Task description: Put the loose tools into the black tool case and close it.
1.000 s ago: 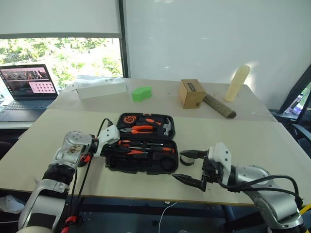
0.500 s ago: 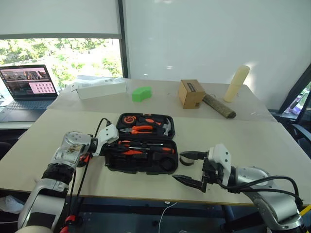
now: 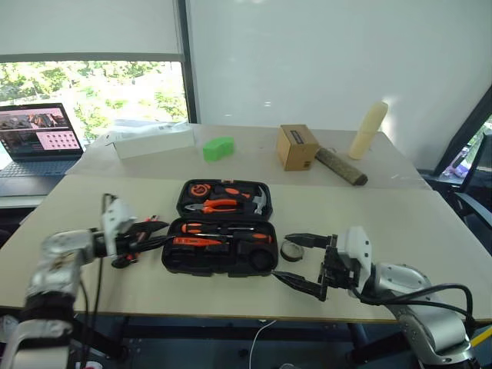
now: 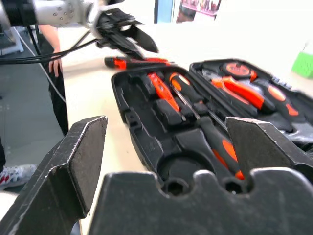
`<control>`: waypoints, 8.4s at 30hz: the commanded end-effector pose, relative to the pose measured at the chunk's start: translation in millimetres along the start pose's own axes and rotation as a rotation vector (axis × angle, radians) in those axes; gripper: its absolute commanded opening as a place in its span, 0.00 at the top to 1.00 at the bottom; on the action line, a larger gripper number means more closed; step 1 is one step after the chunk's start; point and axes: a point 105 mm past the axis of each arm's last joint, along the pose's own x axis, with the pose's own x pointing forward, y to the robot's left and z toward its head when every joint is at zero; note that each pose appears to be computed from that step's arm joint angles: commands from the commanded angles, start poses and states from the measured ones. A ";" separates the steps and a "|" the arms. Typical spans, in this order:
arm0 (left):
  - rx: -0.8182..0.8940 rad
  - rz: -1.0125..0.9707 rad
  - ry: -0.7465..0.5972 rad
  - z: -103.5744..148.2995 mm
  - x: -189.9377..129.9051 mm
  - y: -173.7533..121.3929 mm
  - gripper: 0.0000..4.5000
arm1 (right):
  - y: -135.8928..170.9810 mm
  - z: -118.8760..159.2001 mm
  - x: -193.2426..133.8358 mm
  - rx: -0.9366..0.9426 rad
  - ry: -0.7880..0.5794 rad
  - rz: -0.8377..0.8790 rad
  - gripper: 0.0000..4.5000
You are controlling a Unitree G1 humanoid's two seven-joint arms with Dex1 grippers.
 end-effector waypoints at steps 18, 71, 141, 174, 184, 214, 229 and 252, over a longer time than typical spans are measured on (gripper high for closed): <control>-0.434 0.383 0.133 -8.5 -21.2 28.6 0.02 | -1.9 22.7 12.4 -0.177 -0.097 0.067 0.00; 0.442 -0.685 0.266 42.7 124.9 -72.2 0.65 | -6.3 23.1 2.3 -0.171 -0.045 -0.053 0.00; -0.038 -0.602 0.443 -31.1 120.9 -99.3 0.99 | -3.5 17.5 -1.1 -0.146 -0.021 -0.055 0.00; 0.078 -0.439 -0.103 23.8 29.7 -51.7 0.01 | -55.2 -54.6 -18.4 -0.226 0.643 0.145 0.00; 0.066 -0.424 -0.111 23.4 33.3 -57.5 0.00 | -61.1 -73.9 5.1 -0.261 0.723 0.257 0.45; 0.064 -0.468 -0.150 25.7 37.3 -72.7 0.00 | -31.2 -30.1 63.4 -0.258 0.779 0.512 1.00; 0.069 -0.435 -0.141 26.1 36.7 -71.6 0.00 | -20.0 -49.7 65.8 -0.136 0.893 0.631 0.91; -0.129 0.256 -0.044 14.4 27.7 20.8 0.31 | -96.5 -21.0 25.8 -0.242 0.437 0.050 0.54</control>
